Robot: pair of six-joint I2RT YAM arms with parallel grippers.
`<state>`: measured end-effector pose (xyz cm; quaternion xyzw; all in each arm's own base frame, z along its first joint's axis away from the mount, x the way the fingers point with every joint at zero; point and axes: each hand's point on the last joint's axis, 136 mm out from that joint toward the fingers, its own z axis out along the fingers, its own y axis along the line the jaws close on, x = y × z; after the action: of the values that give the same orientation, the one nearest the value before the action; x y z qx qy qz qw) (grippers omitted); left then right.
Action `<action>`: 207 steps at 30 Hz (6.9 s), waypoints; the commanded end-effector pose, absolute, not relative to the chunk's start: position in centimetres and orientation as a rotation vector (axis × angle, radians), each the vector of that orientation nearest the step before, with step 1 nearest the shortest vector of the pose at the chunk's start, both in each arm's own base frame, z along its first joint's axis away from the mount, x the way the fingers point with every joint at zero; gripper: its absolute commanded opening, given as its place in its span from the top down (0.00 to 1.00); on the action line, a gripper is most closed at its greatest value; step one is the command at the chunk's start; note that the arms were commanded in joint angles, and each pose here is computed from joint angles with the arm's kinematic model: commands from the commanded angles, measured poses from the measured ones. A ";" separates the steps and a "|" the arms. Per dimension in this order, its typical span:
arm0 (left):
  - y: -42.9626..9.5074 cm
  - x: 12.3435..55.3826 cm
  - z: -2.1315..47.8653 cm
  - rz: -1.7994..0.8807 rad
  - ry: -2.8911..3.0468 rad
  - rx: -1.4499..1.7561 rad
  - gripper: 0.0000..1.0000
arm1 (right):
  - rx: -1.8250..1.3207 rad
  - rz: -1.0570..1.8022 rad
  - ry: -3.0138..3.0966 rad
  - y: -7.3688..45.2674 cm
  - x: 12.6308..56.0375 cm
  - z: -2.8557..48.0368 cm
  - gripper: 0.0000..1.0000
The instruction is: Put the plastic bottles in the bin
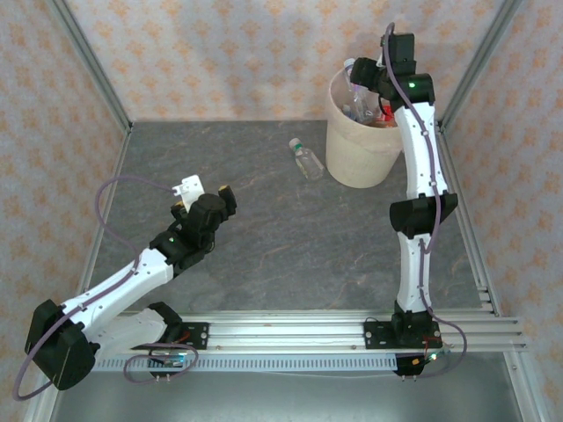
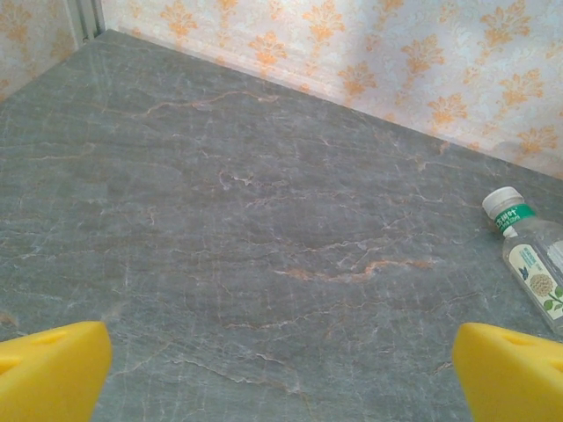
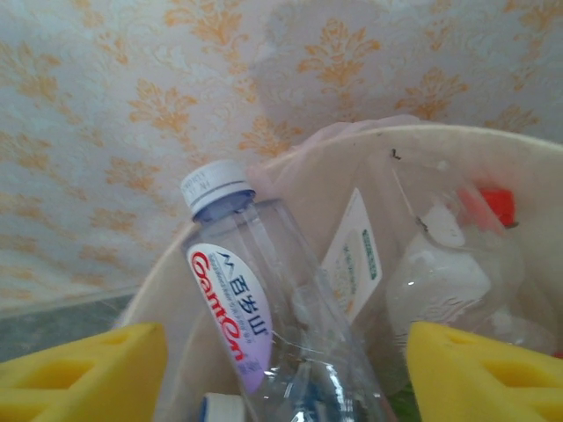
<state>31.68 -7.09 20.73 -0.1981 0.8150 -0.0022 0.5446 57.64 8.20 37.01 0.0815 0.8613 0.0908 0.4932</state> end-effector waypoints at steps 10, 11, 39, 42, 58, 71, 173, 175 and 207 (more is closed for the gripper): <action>-6.7 31.8 19.3 0.038 1.977 -0.487 0.00 | 0.157 -0.207 2.303 4.6 55.9 30.5 0.41; -6.8 31.9 19.3 0.037 1.977 -0.487 0.00 | 0.164 -0.249 2.298 4.0 55.4 30.9 0.42; -6.0 31.4 19.1 0.010 1.950 -0.553 0.00 | -0.176 0.010 2.105 14.9 45.3 40.9 0.19; -5.8 31.2 19.2 -0.031 1.934 -0.561 0.00 | -0.228 0.066 2.100 17.5 44.5 40.0 0.16; -3.0 29.2 19.0 -0.072 1.882 -0.647 0.00 | -0.322 0.159 2.249 24.7 46.7 25.3 0.01; -2.8 29.0 18.1 -0.071 1.903 -0.665 0.00 | -0.468 -0.130 2.443 23.8 48.8 13.6 0.01; -3.4 31.1 15.2 0.051 2.020 -0.634 0.00 | 0.767 0.043 2.443 26.2 55.6 4.9 0.10; -3.4 31.1 15.1 0.055 2.022 -0.634 0.00 | 0.734 0.048 2.471 26.5 55.3 4.8 0.14; -2.2 29.9 15.7 0.020 1.939 -0.704 0.00 | -0.114 0.406 2.062 24.9 39.9 28.9 0.54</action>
<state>29.97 -2.69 15.56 -0.2724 0.8180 0.0115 0.5065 39.43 25.47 24.26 -0.0442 0.8952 0.1488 0.4177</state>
